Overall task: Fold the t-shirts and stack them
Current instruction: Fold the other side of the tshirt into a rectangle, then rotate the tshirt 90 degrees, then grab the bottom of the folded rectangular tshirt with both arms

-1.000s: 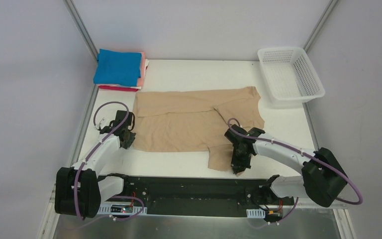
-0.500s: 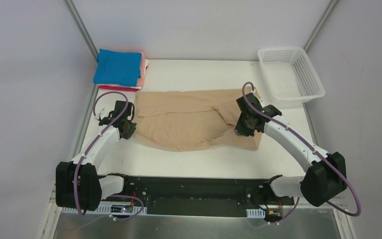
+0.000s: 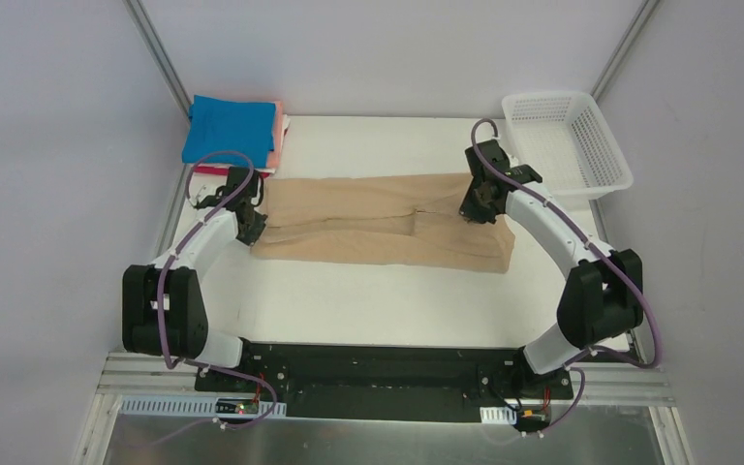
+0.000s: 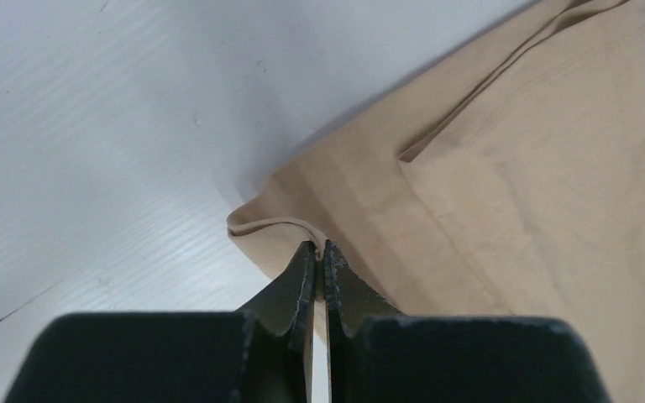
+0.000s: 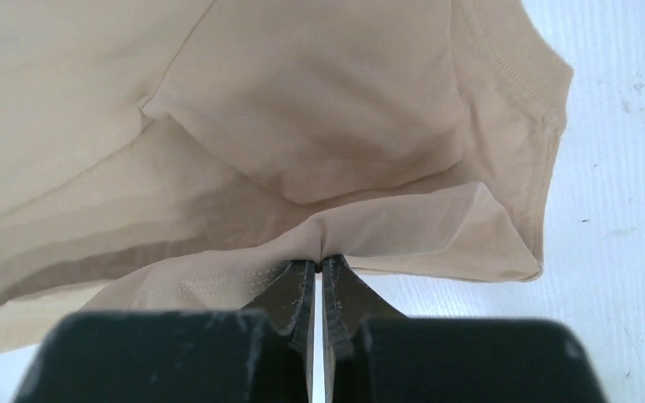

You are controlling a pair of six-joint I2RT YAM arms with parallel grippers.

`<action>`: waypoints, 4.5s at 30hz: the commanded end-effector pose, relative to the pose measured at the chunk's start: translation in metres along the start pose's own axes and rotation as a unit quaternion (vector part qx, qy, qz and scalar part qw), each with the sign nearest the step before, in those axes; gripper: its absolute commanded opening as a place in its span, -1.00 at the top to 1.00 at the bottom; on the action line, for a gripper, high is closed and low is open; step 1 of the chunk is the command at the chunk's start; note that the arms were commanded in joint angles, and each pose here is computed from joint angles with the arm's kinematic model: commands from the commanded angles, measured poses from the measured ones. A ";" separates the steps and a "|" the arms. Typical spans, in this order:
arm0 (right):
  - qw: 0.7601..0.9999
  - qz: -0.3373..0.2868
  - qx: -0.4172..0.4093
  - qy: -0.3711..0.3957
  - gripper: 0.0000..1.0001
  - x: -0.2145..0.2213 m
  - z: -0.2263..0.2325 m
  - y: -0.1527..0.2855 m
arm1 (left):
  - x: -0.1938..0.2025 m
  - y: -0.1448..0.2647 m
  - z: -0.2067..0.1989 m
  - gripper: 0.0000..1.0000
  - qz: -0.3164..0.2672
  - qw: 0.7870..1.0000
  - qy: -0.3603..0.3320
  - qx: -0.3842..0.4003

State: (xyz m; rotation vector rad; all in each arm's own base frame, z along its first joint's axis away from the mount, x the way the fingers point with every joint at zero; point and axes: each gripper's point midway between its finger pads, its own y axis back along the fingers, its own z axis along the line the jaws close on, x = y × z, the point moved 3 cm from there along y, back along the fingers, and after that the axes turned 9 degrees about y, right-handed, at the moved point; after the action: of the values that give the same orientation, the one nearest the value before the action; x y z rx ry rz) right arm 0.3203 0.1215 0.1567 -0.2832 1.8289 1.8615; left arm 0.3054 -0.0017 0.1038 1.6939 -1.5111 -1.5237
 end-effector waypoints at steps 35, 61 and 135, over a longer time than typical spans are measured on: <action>0.988 0.010 -0.132 -0.079 -0.99 -0.015 0.035 -0.029 | 0.027 0.034 -0.121 -0.98 0.089 0.960 -0.221 0.148; 0.964 0.085 -0.233 -0.096 -0.99 -0.130 0.092 -0.177 | 0.238 0.067 0.007 -0.98 0.383 0.820 -0.410 0.114; 0.943 0.226 -0.239 -0.044 0.42 0.250 0.021 -0.007 | 0.206 0.076 0.138 1.00 0.285 0.881 -0.370 0.077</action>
State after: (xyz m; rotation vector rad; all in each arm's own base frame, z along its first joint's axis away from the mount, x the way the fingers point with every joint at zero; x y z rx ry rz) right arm 0.1246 0.2047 0.0496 0.0333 1.3555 2.6396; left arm 0.1322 -0.1729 0.0468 0.6668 -2.3785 -1.7481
